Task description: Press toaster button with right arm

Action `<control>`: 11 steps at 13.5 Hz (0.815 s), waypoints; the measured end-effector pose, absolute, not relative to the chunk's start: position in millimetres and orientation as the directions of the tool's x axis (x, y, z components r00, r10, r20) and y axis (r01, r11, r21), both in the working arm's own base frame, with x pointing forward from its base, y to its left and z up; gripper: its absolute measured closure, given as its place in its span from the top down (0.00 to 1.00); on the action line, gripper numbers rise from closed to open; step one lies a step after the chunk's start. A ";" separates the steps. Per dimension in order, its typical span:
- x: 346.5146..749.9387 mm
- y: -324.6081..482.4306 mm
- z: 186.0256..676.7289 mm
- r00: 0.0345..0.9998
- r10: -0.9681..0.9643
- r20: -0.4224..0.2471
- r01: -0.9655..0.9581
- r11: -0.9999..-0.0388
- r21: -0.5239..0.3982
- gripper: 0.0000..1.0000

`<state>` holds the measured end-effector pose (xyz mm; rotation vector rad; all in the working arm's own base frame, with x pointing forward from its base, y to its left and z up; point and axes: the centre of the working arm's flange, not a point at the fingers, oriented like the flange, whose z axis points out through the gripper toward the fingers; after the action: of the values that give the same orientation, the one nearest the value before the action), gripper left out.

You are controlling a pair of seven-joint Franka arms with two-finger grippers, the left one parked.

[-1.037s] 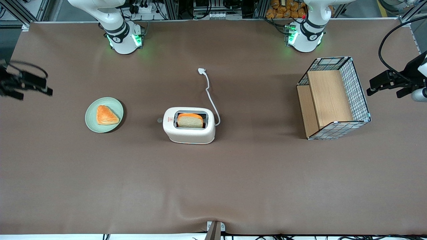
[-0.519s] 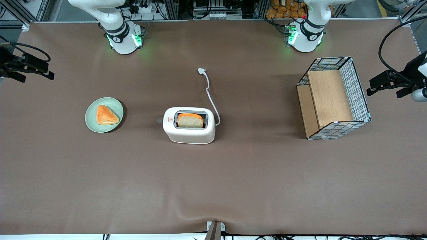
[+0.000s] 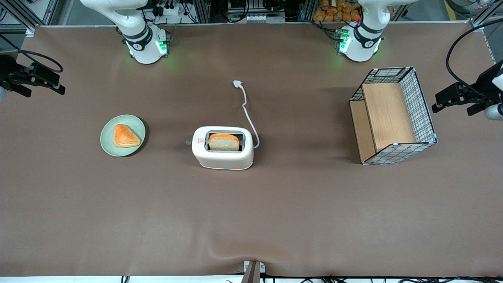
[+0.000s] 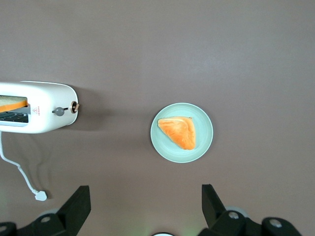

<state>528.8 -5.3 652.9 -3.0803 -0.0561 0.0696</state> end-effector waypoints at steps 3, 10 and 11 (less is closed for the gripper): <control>528.7 -3.0 654.3 0.998 0.043 -0.040 0.041 -0.998 -0.047 1.00; 528.4 -6.0 657.3 0.999 0.038 -0.034 0.037 -0.999 -0.033 1.00; 528.4 -6.2 657.4 0.999 0.038 -0.034 0.037 -0.999 -0.031 1.00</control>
<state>528.4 -6.2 657.4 -3.1107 -0.0586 0.0534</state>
